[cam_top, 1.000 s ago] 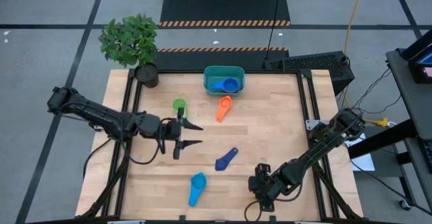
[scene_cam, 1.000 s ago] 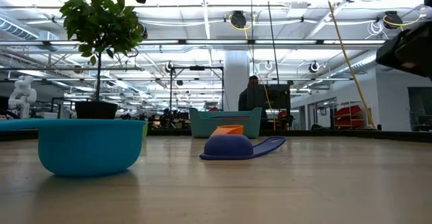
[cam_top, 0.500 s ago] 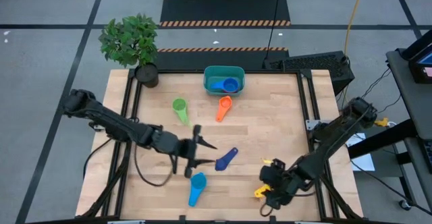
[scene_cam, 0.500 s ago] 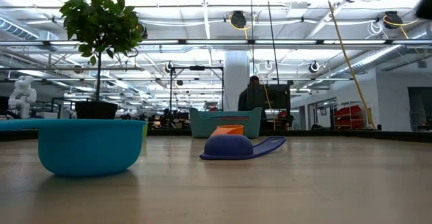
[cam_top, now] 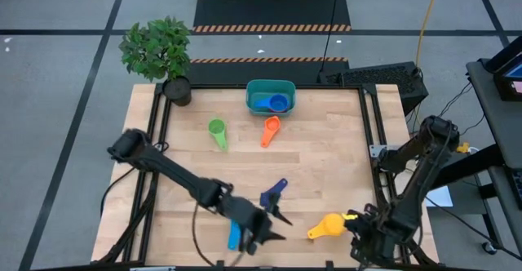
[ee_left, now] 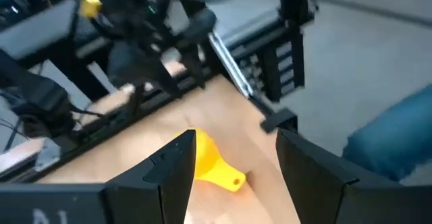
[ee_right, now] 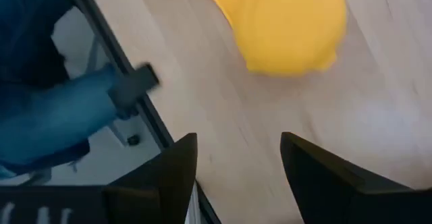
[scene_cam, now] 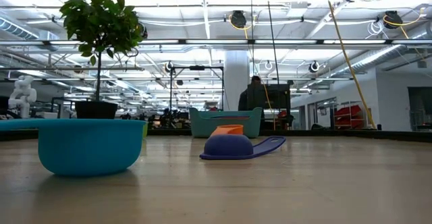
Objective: Nest measuring cups in basket
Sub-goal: Stack the yellow measuring cup on top of the blue measuring cup in the blue bin
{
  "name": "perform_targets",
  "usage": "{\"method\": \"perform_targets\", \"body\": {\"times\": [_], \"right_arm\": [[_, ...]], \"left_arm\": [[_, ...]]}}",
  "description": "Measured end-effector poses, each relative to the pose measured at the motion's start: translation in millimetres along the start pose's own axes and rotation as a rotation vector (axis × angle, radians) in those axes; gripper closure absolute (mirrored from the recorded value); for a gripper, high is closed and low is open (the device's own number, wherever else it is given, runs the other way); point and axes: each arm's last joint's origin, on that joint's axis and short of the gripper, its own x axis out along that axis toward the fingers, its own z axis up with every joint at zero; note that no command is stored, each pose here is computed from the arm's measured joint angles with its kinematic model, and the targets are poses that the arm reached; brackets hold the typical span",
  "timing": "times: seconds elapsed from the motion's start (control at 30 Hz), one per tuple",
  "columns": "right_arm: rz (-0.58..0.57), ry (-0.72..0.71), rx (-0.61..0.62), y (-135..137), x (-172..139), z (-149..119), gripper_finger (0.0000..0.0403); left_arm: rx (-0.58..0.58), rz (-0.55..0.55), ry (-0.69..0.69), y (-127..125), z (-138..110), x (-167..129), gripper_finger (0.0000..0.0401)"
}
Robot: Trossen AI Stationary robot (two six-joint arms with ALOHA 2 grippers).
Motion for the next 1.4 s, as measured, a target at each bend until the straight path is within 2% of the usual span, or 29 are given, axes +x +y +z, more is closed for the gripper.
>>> {"method": "perform_targets", "body": {"times": [0.23, 0.53, 0.73, 0.97, 1.13, 1.4], "right_arm": [[-0.110, -0.008, 0.085, -21, 32, -5, 0.0200], [-0.084, -0.048, 0.133, -40, 60, 5, 0.0200], [0.024, -0.052, 0.161, -39, 72, 20, 0.0200], [0.053, -0.076, 0.159, -38, 73, 40, 0.0200], [0.058, -0.092, 0.127, -38, 73, 52, 0.0200], [0.063, -0.083, 0.119, -40, 73, 63, 0.0200]], "left_arm": [[0.027, -0.016, 0.082, -6, -10, 43, 0.0194], [0.085, -0.044, 0.117, -21, -29, 68, 0.0194], [0.109, -0.054, 0.211, -25, -62, 86, 0.0194], [0.243, -0.027, 0.337, -32, -86, 94, 0.0194], [0.331, 0.022, 0.443, -25, -94, 91, 0.0194], [0.548, -0.057, 0.504, -25, -102, 89, 0.0194]]}}
